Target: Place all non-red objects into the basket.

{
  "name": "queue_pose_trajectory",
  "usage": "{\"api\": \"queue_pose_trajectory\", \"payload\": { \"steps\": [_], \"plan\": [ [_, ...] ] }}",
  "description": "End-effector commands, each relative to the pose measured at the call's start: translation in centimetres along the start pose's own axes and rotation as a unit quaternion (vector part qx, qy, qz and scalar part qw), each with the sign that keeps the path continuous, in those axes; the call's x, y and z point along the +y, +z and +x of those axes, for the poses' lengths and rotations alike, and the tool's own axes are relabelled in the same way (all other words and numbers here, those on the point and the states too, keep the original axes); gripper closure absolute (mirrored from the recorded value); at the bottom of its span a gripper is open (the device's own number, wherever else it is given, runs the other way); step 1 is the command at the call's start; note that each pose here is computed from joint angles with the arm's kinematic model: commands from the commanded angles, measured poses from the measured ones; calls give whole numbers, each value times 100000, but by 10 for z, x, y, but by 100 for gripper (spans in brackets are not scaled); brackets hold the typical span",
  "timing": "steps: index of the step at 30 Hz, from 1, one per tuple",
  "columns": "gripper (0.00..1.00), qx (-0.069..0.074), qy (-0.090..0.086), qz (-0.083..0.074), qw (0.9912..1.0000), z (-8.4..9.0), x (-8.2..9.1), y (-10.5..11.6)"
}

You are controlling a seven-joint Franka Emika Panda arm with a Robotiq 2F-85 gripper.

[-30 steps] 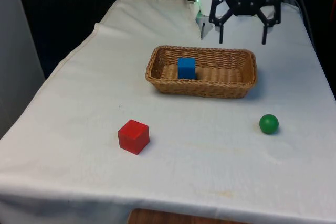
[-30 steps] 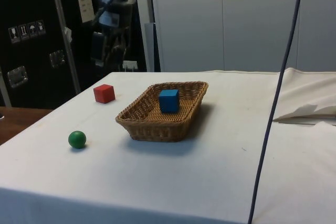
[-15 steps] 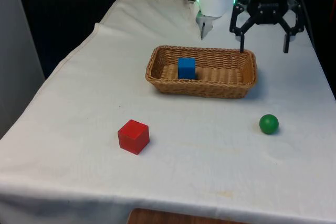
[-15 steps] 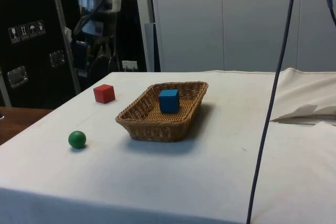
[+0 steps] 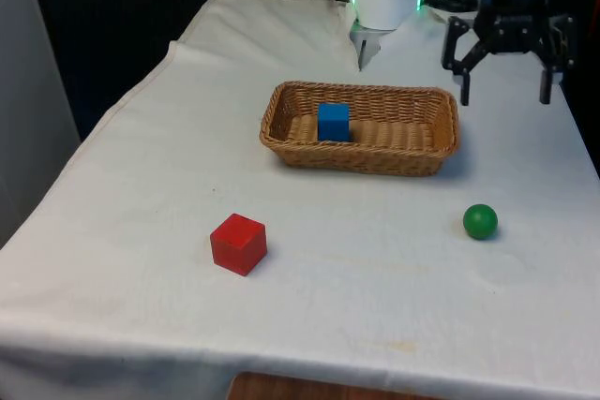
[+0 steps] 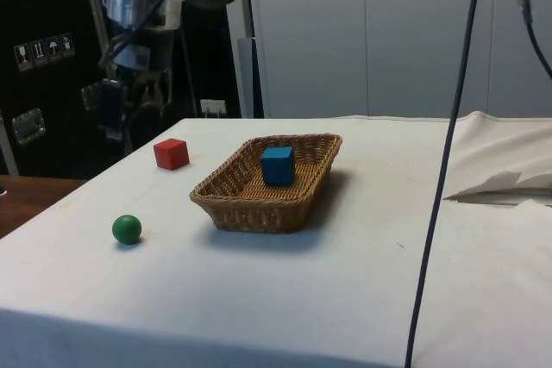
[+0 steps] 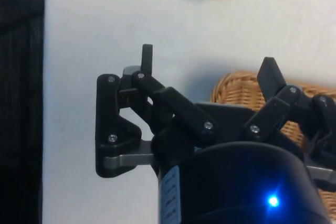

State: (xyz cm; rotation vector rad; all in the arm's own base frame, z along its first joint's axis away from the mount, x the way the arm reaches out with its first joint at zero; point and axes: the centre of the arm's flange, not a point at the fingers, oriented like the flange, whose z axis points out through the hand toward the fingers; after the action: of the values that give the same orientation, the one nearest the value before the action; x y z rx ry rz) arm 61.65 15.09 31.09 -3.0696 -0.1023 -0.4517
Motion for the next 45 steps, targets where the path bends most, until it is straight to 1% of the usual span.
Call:
{"api": "queue_pose_trajectory", "payload": {
  "steps": [1,2,4,6,7,8,9,14,15,16,18,22,23,24,25,29,31,32,33,39,40,41,45],
  "plan": [
    [0,-178,92,-807,99997,2,-3,2],
    [0,-103,-52,-819,99997,4,-10,4],
    [0,-162,-186,-913,99996,5,-16,7],
    [0,-345,-405,-924,99994,7,-21,12],
    [0,-125,-423,-573,99997,6,-20,10],
    [0,-496,-422,-915,99994,8,-22,14],
    [0,-895,-595,-747,99991,11,-24,21],
    [0,-2168,-868,-849,99969,20,-24,37],
    [0,-1422,-779,-948,99982,19,-24,33],
    [0,-2317,-1004,-875,99964,22,-24,39],
    [0,-3015,-933,-1084,99944,28,-18,48],
    [0,-3752,-849,-1420,99916,32,-7,59],
    [0,-4049,-849,-1581,99902,33,-1,66],
    [0,-3533,-816,-2080,99913,33,-2,63],
    [0,-4246,-808,-1670,99893,33,3,68],
    [0,-4768,-741,-1725,99869,35,10,79],
    [0,-4946,-637,-1592,99863,36,11,84],
    [0,-4338,-729,-2176,99879,36,12,82],
    [0,-5026,-576,-1403,99862,38,10,87],
    [0,-5357,-185,-904,99852,40,8,100],
    [0,-4872,-237,-1653,99867,40,9,98],
    [0,-5410,-146,-889,99849,40,8,101],
    [0,-5801,-154,-659,99829,37,8,109]
  ]
}}
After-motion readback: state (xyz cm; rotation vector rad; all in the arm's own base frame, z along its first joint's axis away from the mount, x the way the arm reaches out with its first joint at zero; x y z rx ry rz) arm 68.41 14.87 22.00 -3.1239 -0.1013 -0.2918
